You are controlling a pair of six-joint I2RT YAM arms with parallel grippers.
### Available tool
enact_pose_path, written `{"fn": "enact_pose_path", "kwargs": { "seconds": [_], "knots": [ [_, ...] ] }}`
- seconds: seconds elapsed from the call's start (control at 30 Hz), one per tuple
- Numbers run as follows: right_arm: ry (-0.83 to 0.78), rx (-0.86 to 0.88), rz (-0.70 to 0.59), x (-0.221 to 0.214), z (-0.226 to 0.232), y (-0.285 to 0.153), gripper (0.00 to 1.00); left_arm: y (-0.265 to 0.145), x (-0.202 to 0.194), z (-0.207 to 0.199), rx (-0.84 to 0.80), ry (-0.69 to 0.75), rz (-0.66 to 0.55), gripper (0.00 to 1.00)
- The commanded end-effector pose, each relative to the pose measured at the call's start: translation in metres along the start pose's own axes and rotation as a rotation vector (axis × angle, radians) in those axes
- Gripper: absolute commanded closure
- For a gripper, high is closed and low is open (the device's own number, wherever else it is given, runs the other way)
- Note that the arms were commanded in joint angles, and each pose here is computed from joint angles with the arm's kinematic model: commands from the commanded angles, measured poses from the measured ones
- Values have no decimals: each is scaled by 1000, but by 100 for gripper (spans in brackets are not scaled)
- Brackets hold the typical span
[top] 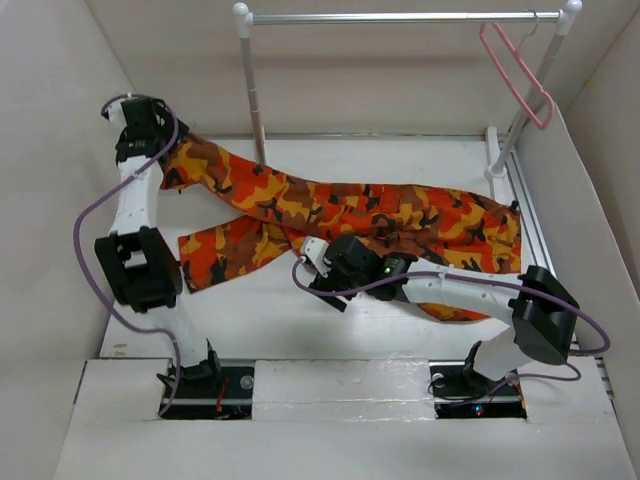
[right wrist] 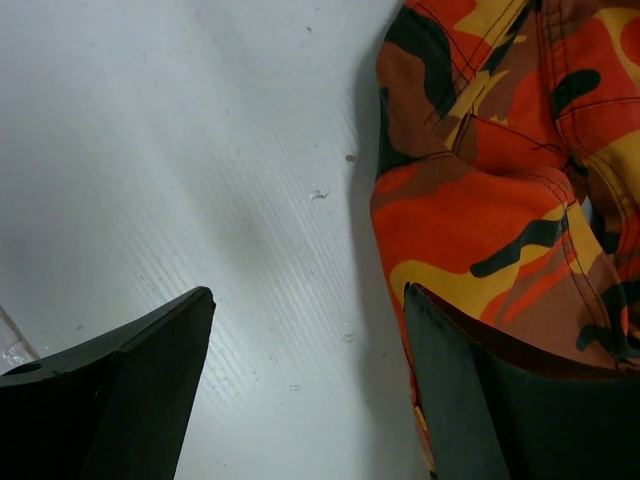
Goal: Place the trousers on the hanger
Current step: Flatten out the trousers at the center of the board.
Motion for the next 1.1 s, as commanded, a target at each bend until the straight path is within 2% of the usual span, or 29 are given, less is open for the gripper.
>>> {"fn": "enact_pose_path", "kwargs": {
  "seconds": [0.0,0.03,0.07,0.1,0.2,0.23,0.27,0.3,0.33,0.37,0.4,0.43,0.47,0.5,0.57,0.6,0.63,0.67,0.7,0.8,0.9,1.07],
  "knots": [
    [-16,-44,-41,17,-12,-19,18,47,-26,25,203,122,190,9],
    [-17,-47,-43,19,-13,-22,18,56,-34,37,272,130,248,3],
    [-6,-60,-49,19,-18,-25,18,46,-26,31,224,132,208,3],
    [-1,-59,-51,19,-17,-25,18,50,-40,50,273,132,254,3],
    [16,-73,-53,17,-21,-30,19,15,-44,66,232,101,176,5],
    [33,-99,-48,14,-25,-35,29,-16,-51,78,224,75,160,5],
    [42,-115,-53,10,-28,-39,67,-38,-61,88,205,57,152,8],
    [54,-117,-50,6,-27,-42,94,-63,-79,91,158,65,163,16],
    [54,-117,-50,5,-27,-42,94,-63,-80,91,157,65,163,16],
    [68,-129,-64,4,-31,-50,100,-73,-89,93,141,74,170,24],
    [70,-126,-66,1,-30,-53,100,-86,-101,91,115,92,179,56],
    [74,-128,-60,-4,-29,-56,100,-101,-113,99,108,85,186,76],
    [90,-147,-74,-7,-34,-66,100,-109,-120,104,115,77,199,93],
    [100,-154,-83,-10,-36,-72,95,-114,-127,110,136,64,215,100],
    [104,-147,-92,-17,-36,-80,82,-125,-146,130,171,15,249,100],
    [113,-154,-125,-18,-39,-90,71,-128,-149,136,183,-3,239,100],
    [114,-139,-140,-18,-37,-93,64,-132,-156,144,182,-20,233,100],
    [124,-139,-137,-22,-39,-97,57,-131,-159,149,199,-54,234,92],
    [125,-139,-157,-23,-38,-105,48,-131,-163,152,201,-70,246,71],
    [135,-117,-167,-30,-35,-114,41,-123,-175,167,279,-134,277,50],
    [138,-109,-210,-34,-32,-128,36,-120,-184,174,324,-178,287,45],
    [143,-89,-234,-47,-25,-137,35,-112,-195,182,372,-249,296,44]
  ]
}}
Point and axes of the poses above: each gripper's point midway between its finger pads, its own y axis out along the fingers, its own z axis along the line the jaws close on, x = y × z, the point moved 9 cm from there along -y, back along the fingers, and after that the axes turned 4 degrees about -y, right-handed, at the moved point
